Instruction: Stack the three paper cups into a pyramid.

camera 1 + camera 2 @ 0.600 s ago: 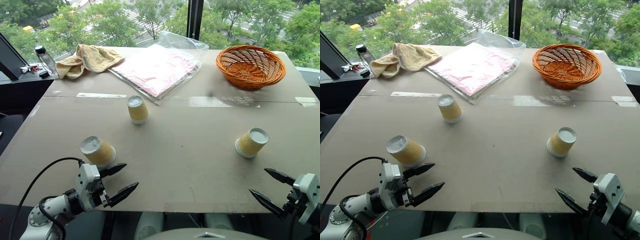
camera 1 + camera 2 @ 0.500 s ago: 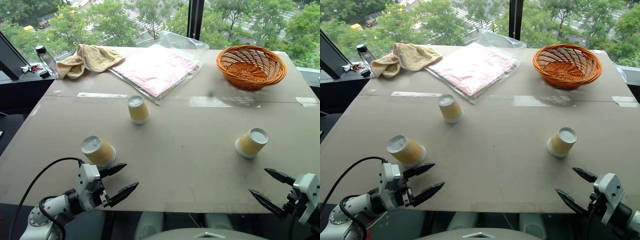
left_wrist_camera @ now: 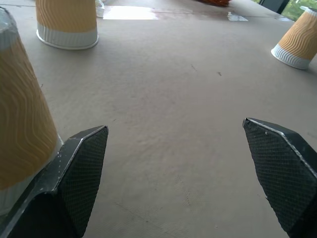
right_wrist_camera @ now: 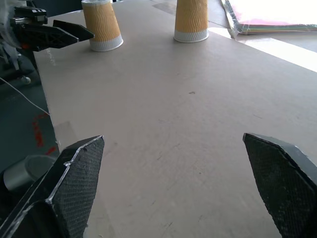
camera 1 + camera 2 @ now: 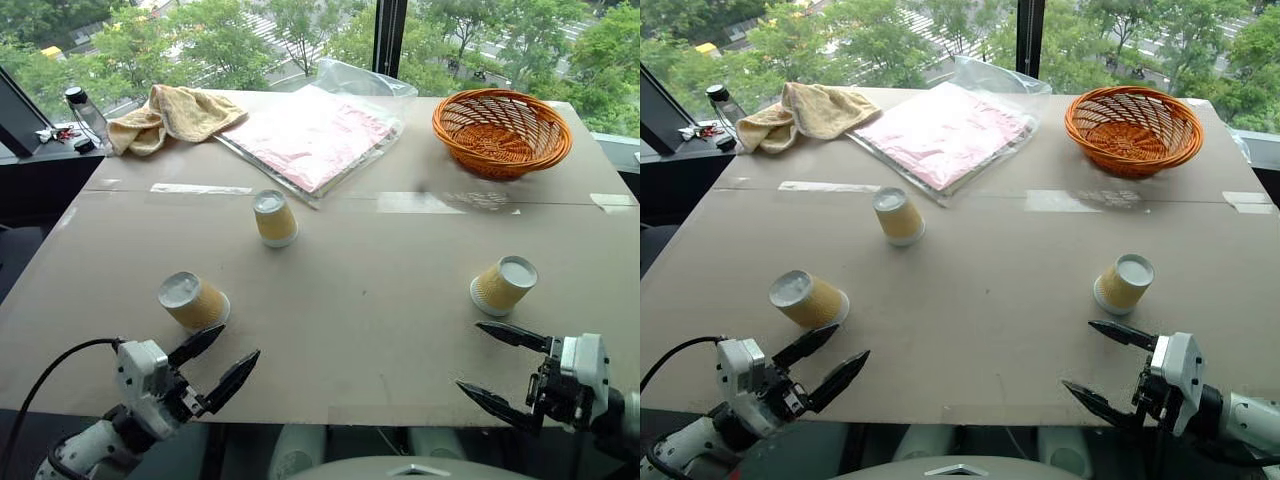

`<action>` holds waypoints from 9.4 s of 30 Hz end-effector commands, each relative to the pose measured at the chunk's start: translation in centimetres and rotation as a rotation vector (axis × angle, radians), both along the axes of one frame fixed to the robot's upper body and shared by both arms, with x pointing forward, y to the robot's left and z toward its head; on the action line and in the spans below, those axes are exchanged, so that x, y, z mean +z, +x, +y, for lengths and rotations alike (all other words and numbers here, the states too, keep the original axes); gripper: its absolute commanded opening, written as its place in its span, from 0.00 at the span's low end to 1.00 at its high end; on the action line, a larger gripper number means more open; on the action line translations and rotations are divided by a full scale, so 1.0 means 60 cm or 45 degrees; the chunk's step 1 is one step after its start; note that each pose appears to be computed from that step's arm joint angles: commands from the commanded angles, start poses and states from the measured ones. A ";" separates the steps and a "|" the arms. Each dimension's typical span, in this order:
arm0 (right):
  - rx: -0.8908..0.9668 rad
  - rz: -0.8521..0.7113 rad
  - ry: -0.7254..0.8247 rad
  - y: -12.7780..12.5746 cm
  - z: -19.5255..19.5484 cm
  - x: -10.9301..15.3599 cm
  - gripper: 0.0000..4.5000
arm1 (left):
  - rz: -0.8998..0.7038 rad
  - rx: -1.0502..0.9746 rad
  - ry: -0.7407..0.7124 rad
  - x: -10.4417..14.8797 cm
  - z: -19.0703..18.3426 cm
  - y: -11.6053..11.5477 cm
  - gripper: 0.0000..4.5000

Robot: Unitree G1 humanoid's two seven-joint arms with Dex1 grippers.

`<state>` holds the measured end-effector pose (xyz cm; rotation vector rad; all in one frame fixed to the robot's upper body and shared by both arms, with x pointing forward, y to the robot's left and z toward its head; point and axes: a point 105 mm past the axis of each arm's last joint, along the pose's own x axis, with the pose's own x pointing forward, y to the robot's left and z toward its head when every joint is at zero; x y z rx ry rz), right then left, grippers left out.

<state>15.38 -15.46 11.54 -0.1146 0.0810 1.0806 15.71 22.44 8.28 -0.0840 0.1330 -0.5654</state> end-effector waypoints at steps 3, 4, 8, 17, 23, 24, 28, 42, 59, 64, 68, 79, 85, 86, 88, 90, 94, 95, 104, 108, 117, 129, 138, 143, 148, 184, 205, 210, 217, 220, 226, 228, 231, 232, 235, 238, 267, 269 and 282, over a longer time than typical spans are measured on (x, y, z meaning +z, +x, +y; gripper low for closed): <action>0.153 -0.093 0.021 -0.013 0.027 0.020 0.98 | -0.016 0.183 0.036 0.003 0.012 -0.015 1.00; 0.165 -0.101 0.025 -0.013 0.029 0.021 0.98 | -0.009 0.214 0.043 0.001 0.020 -0.018 1.00; 0.208 -0.144 0.070 -0.015 0.040 0.032 0.98 | -0.024 0.316 0.066 0.007 0.054 -0.010 1.00; 0.177 -0.163 0.093 -0.003 0.038 0.037 0.98 | -0.025 0.288 0.114 0.005 0.111 0.029 1.00; 0.152 -0.161 0.094 -0.001 0.035 0.036 0.98 | -0.068 0.234 0.143 0.006 0.115 0.037 1.00; 0.150 -0.161 0.095 -0.002 0.034 0.037 0.98 | -0.078 0.233 0.144 0.007 0.117 0.039 1.00; 0.132 -0.160 0.091 -0.003 0.032 0.037 0.98 | -0.135 0.224 0.132 0.021 0.125 0.064 1.00; 0.015 -0.201 0.185 0.017 0.027 0.056 0.98 | -0.199 0.074 0.117 0.038 0.124 0.129 1.00; -0.002 -0.205 0.217 0.011 0.031 0.062 1.00 | -0.239 -0.252 0.128 0.053 0.060 0.144 0.56; -0.080 -0.184 0.165 0.006 0.019 0.043 1.00 | -0.248 -0.508 0.091 0.079 -0.021 0.167 0.56; -0.184 -0.184 0.105 0.001 0.003 0.027 1.00 | -0.259 -0.630 0.063 0.101 -0.084 0.202 0.56; -0.370 -0.220 0.055 -0.016 -0.014 0.024 1.00 | -0.236 -0.796 0.091 0.091 -0.198 0.277 0.56; -0.423 -0.226 0.042 -0.024 -0.011 0.023 1.00 | -0.215 -0.855 0.121 0.069 -0.220 0.285 0.56; -0.437 -0.229 0.041 -0.023 -0.011 0.023 1.00 | -0.200 -0.866 0.128 0.063 -0.222 0.285 0.56; -0.472 -0.241 0.045 -0.021 -0.013 0.025 1.00 | -0.178 -0.877 0.145 0.052 -0.221 0.285 0.66; -0.529 -0.256 0.052 -0.015 -0.018 0.029 1.00 | -0.148 -0.894 0.148 0.042 -0.218 0.283 0.81; -0.679 -0.303 0.083 0.001 -0.035 0.045 1.00 | -0.199 -0.879 0.099 0.052 -0.214 0.281 0.99; -0.711 -0.312 0.085 0.004 -0.038 0.050 1.00 | -0.212 -0.870 0.068 0.058 -0.209 0.278 0.99; -1.043 -0.356 -0.164 0.074 -0.095 0.062 1.00 | -0.157 -0.812 -0.030 0.068 -0.126 0.204 0.99; -1.074 -0.259 -0.207 0.107 -0.117 0.038 1.00 | -0.111 -0.884 -0.020 0.061 -0.110 0.156 0.99; -1.149 -0.095 -0.133 0.154 -0.158 0.006 1.00 | -0.143 -0.934 -0.040 0.082 -0.124 0.108 0.99; -0.732 -0.148 0.034 0.166 -0.066 0.045 0.45 | -0.198 -0.804 -0.051 0.091 -0.110 0.098 1.00; -0.407 -0.154 -0.027 0.193 0.041 0.037 0.45 | -0.181 -0.721 -0.051 0.091 -0.066 0.079 1.00; -0.307 -0.150 -0.071 0.201 0.077 0.020 0.45 | -0.168 -0.669 -0.052 0.097 -0.053 0.073 1.00; -0.231 -0.152 -0.089 0.202 0.099 0.009 0.45 | -0.155 -0.648 -0.050 0.100 -0.050 0.063 1.00; 0.014 -0.214 0.312 0.098 -0.028 0.134 0.98 | -0.176 -0.276 -0.016 0.100 0.025 0.231 1.00; 0.033 -0.365 0.269 0.047 -0.015 0.167 1.00 | -0.219 -0.296 0.147 0.099 -0.030 0.366 0.75; -0.007 -0.366 0.247 0.045 -0.025 0.160 1.00 | -0.241 -0.284 0.159 0.104 -0.032 0.378 0.22; -0.041 -0.365 0.255 0.045 -0.025 0.154 1.00 | -0.287 -0.394 0.034 0.126 -0.043 0.361 0.03; -0.053 -0.362 0.257 0.047 -0.028 0.151 1.00 | -0.292 -0.498 0.038 0.131 -0.054 0.343 0.03; -0.057 -0.366 0.271 0.050 -0.023 0.152 1.00 | -0.278 -0.485 0.059 0.133 -0.059 0.345 0.49; -0.063 -0.370 0.272 0.052 -0.022 0.154 1.00 | -0.281 -0.485 0.064 0.136 -0.063 0.349 0.68; -0.070 -0.379 0.274 0.052 -0.019 0.158 1.00 | -0.274 -0.470 0.080 0.136 -0.066 0.355 0.96; -0.072 -0.380 0.275 0.051 -0.018 0.160 1.00 | -0.268 -0.466 0.083 0.135 -0.067 0.357 0.99; -0.082 -0.380 0.273 0.050 -0.018 0.161 1.00 | -0.257 -0.454 0.082 0.134 -0.077 0.365 0.99; -0.092 -0.381 0.269 0.050 -0.018 0.161 1.00 | -0.247 -0.489 0.096 0.130 -0.089 0.367 0.99; -0.197 -0.357 0.289 0.026 -0.047 0.145 1.00 | -0.373 -0.977 -0.111 0.246 -0.173 0.331 0.55; -0.203 -0.373 0.284 0.025 -0.051 0.143 1.00 | -0.359 -1.037 -0.104 0.252 -0.187 0.317 0.55; -0.172 -0.371 0.329 0.018 -0.046 0.131 1.00 | -0.321 -1.168 0.042 0.228 -0.237 0.288 0.55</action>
